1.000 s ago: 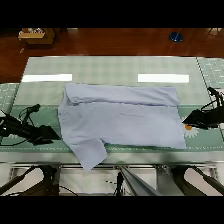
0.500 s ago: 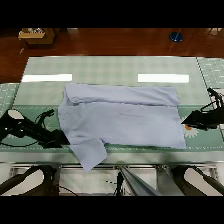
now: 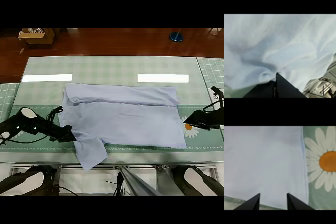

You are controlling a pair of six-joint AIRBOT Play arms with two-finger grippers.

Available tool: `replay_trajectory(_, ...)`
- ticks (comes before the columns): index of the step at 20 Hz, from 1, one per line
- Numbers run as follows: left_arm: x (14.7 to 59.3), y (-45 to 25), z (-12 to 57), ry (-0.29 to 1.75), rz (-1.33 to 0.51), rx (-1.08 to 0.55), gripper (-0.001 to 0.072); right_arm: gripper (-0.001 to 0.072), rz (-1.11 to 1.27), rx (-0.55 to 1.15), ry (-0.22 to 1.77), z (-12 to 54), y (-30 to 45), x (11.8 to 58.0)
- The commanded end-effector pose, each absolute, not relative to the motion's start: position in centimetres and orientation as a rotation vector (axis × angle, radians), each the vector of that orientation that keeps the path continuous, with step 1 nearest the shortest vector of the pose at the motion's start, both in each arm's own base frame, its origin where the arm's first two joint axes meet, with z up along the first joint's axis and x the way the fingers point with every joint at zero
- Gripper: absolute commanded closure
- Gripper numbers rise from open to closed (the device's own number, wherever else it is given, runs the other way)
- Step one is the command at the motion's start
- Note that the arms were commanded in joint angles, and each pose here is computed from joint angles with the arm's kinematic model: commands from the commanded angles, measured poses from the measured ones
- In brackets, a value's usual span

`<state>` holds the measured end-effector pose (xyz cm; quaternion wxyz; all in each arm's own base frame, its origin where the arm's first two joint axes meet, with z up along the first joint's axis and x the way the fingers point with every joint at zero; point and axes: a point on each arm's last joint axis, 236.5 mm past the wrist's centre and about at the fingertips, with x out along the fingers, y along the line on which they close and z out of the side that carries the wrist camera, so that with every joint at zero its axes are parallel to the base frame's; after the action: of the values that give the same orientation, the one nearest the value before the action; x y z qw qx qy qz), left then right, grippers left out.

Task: Fold the shirts.

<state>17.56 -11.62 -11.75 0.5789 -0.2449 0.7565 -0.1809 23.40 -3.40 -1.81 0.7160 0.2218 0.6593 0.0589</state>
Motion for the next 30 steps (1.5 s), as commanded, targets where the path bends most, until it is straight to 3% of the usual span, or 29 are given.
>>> replay_trajectory(1,17.3,-11.4,-12.0,1.780,-0.424,-0.543,0.0689,0.0282,0.069,0.454,1.481,-1.7,-4.5,22.4)
replay_trajectory(4,17.2,-11.5,-12.0,1.784,-0.427,-0.545,0.0689,0.0257,-0.009,0.462,1.537,-2.8,-6.0,20.6)
replay_trajectory(7,17.0,-11.5,-11.9,1.788,-0.434,-0.544,0.0689,0.0123,-0.035,0.622,1.556,-4.8,-5.5,18.6)
replay_trajectory(14,17.0,-11.5,-11.9,1.786,-0.441,-0.539,0.0689,0.0125,-0.044,0.695,1.640,-8.3,-3.8,15.1)
replay_trajectory(18,17.0,-11.6,-11.9,1.786,-0.441,-0.539,0.0689,0.0131,-0.070,0.701,1.595,-9.3,-4.0,15.8)
replay_trajectory(25,17.0,-11.6,-11.9,1.783,-0.448,-0.534,0.0689,0.0135,-0.025,0.854,1.603,-10.8,-2.2,17.4)
replay_trajectory(27,17.0,-11.6,-11.9,1.780,-0.454,-0.529,0.0689,0.0184,-0.010,0.864,1.629,-11.5,-1.4,17.5)
replay_trajectory(30,17.0,-11.6,-11.9,1.781,-0.454,-0.529,0.0689,0.0368,0.029,0.870,1.637,-11.9,-0.1,18.4)
